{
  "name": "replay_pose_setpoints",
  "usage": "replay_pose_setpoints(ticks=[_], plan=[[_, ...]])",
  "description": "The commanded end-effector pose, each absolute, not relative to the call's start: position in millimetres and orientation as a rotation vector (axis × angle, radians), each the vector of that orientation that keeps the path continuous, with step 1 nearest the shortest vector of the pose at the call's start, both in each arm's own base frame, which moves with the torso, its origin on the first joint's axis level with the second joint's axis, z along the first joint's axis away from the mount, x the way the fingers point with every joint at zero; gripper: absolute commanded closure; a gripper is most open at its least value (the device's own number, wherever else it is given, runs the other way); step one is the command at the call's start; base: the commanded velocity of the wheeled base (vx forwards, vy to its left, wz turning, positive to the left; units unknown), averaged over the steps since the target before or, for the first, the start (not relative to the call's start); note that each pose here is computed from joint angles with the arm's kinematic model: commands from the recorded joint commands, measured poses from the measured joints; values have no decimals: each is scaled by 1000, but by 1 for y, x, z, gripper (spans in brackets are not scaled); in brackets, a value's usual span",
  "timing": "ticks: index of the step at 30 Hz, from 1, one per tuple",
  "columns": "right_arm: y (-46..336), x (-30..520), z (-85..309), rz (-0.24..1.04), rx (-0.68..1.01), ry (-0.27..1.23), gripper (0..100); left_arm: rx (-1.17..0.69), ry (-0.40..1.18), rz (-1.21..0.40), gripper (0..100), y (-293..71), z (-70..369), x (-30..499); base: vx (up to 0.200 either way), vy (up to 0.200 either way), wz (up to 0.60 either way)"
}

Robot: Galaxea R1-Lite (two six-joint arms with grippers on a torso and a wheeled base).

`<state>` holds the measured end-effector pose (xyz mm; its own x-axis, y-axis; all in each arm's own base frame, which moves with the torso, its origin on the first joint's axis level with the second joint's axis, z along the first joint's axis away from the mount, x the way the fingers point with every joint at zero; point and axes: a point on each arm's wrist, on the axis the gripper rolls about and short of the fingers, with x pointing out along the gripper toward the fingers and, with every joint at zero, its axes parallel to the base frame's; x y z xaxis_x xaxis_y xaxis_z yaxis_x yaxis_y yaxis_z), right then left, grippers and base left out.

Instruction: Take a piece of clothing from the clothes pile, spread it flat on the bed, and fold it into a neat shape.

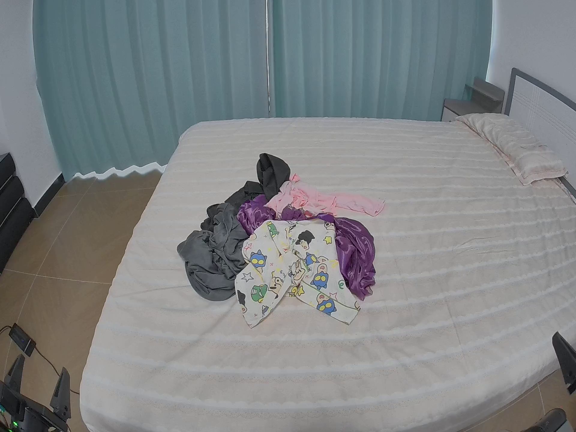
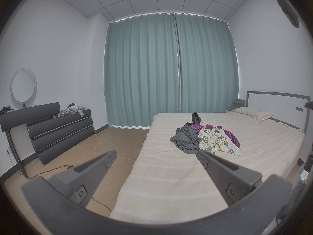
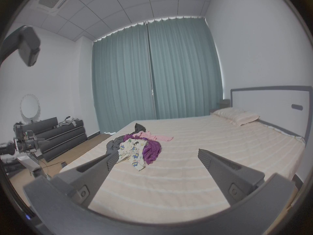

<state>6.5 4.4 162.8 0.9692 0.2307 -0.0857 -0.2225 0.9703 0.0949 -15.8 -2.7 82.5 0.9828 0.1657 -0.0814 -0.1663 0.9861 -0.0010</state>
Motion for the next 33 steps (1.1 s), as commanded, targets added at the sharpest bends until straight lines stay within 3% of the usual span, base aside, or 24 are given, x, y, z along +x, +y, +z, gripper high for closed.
replay_pose_setpoints(ticks=[1,5,14,22,33], plan=[[46,156,166,440,281,600,0,-10,99,167,0,-3,78,-15,0,0,0],[84,208,151,462,426,652,0,-10,99,167,0,-3,78,-15,0,0,0],[148,301,87,285,630,771,0,-12,99,167,0,-3,78,-15,0,0,0],[166,329,31,211,621,877,0,-12,99,167,0,-3,78,-15,0,0,0],[183,350,-13,185,602,931,0,-12,101,167,0,-3,77,-15,0,0,0]])
